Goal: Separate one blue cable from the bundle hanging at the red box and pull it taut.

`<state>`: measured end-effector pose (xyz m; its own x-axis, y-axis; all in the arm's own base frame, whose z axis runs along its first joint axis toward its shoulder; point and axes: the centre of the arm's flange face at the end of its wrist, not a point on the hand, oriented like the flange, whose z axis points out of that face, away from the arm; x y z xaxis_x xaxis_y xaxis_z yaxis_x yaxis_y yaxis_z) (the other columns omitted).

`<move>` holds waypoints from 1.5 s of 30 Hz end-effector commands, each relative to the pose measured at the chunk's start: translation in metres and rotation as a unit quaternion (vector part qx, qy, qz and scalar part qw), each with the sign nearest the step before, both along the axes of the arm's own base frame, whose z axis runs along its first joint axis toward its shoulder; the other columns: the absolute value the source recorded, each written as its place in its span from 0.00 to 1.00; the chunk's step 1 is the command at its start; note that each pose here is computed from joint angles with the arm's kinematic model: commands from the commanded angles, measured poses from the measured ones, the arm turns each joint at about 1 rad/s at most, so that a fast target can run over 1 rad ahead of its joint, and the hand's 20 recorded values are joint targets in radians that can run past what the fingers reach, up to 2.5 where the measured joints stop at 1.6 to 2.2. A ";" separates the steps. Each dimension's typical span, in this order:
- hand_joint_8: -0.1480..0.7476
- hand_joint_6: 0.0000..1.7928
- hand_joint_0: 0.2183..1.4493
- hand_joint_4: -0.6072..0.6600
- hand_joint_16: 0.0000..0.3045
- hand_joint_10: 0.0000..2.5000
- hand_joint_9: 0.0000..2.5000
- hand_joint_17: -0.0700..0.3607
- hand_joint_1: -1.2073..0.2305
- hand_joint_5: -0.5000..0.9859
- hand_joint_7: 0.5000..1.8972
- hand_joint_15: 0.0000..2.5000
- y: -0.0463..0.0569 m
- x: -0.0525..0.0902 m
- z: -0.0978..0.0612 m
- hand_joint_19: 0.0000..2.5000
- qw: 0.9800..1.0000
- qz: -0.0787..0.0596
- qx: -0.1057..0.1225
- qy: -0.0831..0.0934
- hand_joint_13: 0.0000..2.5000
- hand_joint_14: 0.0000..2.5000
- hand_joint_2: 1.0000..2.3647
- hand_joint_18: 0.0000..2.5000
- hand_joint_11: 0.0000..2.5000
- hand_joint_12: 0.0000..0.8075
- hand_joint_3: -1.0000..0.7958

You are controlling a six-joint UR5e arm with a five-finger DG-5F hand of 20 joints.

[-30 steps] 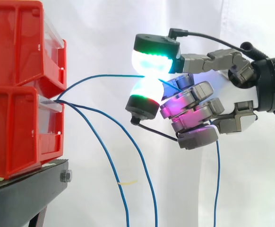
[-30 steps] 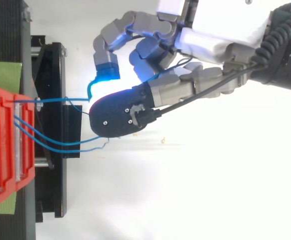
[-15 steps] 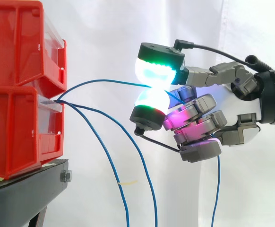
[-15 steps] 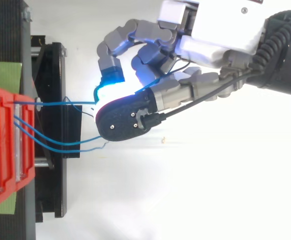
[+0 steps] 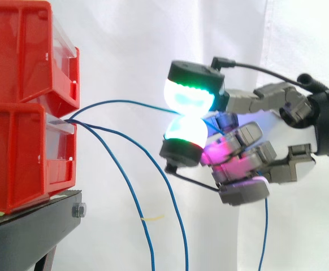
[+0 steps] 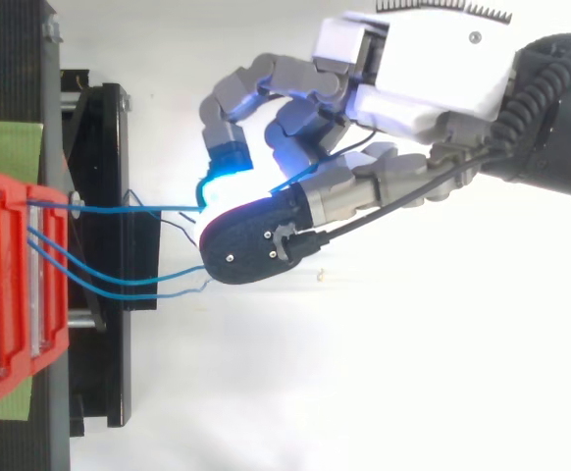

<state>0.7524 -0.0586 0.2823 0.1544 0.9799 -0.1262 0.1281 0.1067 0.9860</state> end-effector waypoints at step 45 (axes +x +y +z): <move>0.53 0.52 0.29 0.62 0.15 0.81 0.34 0.40 0.37 0.21 0.43 0.54 -0.012 -0.023 0.029 0.56 0.996 -0.058 -0.067 -0.020 0.41 0.76 0.00 0.46 0.52 0.45 0.28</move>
